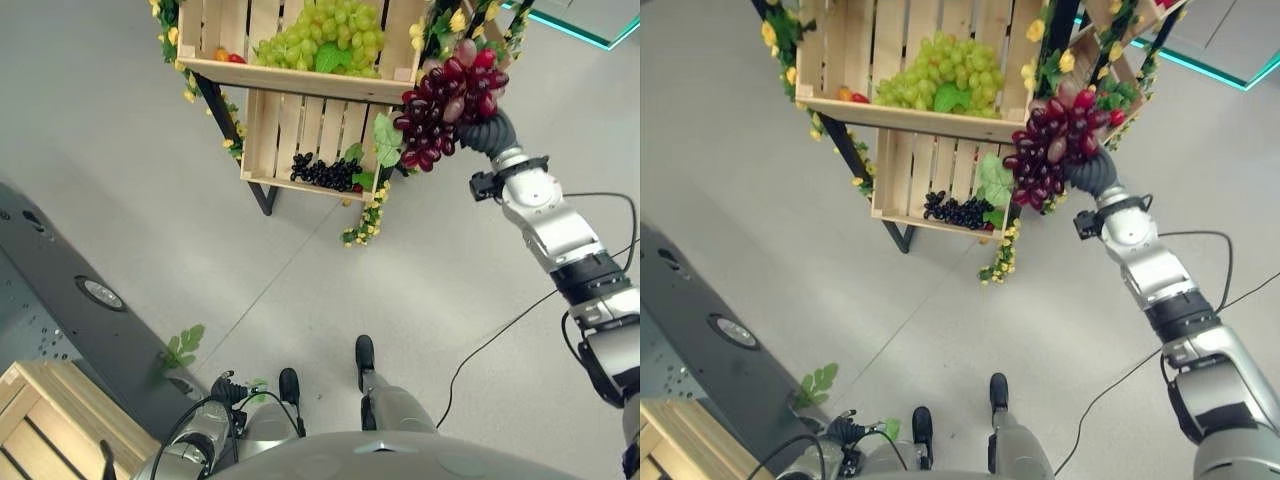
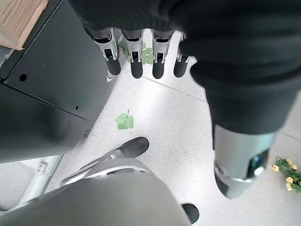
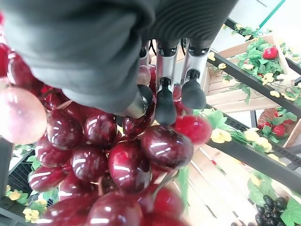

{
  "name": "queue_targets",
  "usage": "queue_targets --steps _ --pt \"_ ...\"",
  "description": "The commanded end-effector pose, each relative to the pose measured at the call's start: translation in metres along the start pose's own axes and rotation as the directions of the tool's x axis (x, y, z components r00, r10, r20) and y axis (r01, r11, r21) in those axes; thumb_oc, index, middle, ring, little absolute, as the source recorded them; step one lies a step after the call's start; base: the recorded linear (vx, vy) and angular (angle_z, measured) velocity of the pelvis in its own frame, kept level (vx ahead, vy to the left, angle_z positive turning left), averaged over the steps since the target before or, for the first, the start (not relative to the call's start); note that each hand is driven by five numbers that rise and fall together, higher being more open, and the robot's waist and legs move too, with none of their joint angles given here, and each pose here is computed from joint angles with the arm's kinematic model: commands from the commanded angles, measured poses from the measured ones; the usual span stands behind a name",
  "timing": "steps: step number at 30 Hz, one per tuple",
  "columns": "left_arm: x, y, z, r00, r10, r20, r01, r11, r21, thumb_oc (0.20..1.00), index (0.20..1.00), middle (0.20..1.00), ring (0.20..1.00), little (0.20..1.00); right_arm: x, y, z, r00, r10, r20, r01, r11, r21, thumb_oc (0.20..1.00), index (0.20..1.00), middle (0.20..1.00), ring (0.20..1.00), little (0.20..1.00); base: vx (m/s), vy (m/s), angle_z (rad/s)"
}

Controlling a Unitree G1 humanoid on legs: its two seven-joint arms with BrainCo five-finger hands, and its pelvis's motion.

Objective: Pick up the fruits from the basket on one side to the basket on the other side

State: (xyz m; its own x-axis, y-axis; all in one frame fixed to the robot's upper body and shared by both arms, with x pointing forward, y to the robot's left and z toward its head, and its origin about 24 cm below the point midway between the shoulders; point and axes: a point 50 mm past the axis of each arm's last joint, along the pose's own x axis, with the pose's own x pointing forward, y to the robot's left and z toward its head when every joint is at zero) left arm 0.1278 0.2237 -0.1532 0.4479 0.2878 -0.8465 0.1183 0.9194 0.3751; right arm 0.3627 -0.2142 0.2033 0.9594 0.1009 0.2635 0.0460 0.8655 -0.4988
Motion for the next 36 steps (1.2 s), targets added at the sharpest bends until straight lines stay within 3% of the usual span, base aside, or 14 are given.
queue_targets --steps 1,20,36 --pt "0.004 0.007 0.018 0.999 0.02 0.037 -0.02 1.0 -0.008 1.0 1.0 1.0 1.0 1.0 0.028 -0.039 0.064 0.975 -0.119 0.187 0.119 0.993 0.011 0.2 0.2 0.2 0.2 0.2 0.0 0.0 0.0" --pt "0.003 0.016 0.004 0.999 0.031 -0.008 -0.032 0.989 -0.141 1.0 1.0 1.0 1.0 1.0 0.05 -0.12 0.118 0.926 -0.334 0.178 0.341 0.94 -0.006 0.2 0.2 0.2 0.2 0.2 0.01 0.003 0.07" --pt "0.004 0.018 0.008 0.999 0.044 0.005 -0.043 0.992 -0.116 1.0 1.0 1.0 1.0 1.0 0.054 -0.133 0.137 0.9 -0.393 0.189 0.398 0.917 0.015 0.2 0.2 0.2 0.2 0.2 0.02 0.002 0.04"
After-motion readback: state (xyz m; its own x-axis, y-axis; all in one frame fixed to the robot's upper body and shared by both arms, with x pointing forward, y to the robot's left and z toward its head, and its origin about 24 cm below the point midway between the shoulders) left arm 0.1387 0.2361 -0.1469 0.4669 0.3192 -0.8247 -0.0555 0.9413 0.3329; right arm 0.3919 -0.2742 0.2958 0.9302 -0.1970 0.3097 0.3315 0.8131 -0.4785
